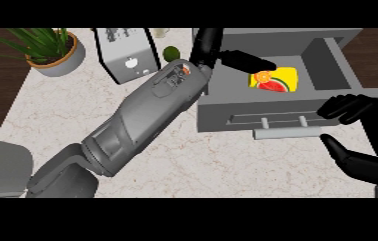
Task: Pick up the cup, place it into the drawer and close the drawer
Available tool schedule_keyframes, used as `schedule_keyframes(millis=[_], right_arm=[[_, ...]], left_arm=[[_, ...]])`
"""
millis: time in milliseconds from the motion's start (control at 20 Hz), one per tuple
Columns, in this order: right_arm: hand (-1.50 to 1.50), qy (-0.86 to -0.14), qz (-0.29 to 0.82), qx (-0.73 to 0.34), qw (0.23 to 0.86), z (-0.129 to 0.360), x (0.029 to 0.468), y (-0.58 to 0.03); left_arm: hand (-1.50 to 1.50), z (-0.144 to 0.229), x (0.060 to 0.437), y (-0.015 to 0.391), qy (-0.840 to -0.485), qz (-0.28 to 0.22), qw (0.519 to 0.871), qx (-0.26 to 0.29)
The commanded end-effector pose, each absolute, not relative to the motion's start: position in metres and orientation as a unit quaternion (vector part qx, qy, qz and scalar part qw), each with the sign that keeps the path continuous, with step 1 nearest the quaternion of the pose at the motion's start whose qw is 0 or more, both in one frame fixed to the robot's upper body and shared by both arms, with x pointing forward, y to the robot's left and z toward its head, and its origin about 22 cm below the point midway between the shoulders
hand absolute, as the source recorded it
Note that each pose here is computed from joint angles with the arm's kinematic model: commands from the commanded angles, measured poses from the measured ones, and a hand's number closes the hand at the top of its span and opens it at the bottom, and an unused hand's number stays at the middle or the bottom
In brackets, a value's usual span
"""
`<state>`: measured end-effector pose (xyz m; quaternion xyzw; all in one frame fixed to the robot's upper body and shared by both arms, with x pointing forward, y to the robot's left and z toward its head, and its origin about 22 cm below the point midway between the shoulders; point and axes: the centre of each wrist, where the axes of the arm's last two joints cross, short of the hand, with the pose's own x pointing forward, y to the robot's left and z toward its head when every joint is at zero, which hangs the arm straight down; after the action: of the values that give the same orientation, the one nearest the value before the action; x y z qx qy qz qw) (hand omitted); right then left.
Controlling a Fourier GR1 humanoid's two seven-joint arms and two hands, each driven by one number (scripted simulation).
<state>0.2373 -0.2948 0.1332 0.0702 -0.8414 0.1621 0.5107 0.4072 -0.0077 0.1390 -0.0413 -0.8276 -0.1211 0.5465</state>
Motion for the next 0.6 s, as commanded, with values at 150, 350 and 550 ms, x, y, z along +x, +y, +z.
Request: schedule_keyframes(millis=[150,350,550], right_arm=[[1.5,-0.808,0.265,0.028,0.526,0.14,0.213,-0.297],[1.5,-0.801,0.299,-0.024,0.518,0.148,0.212,-0.289],[1.5,-0.784,0.299,-0.083,0.538,0.124,0.219,-0.276]], left_arm=[[-1.5,0.156,0.417,0.024,-0.827,-0.077,0.553,-0.064],[-1.5,0.154,0.417,0.047,-0.824,-0.067,0.56,-0.057],[-1.5,0.161,0.412,0.074,-0.823,-0.047,0.563,-0.063]])
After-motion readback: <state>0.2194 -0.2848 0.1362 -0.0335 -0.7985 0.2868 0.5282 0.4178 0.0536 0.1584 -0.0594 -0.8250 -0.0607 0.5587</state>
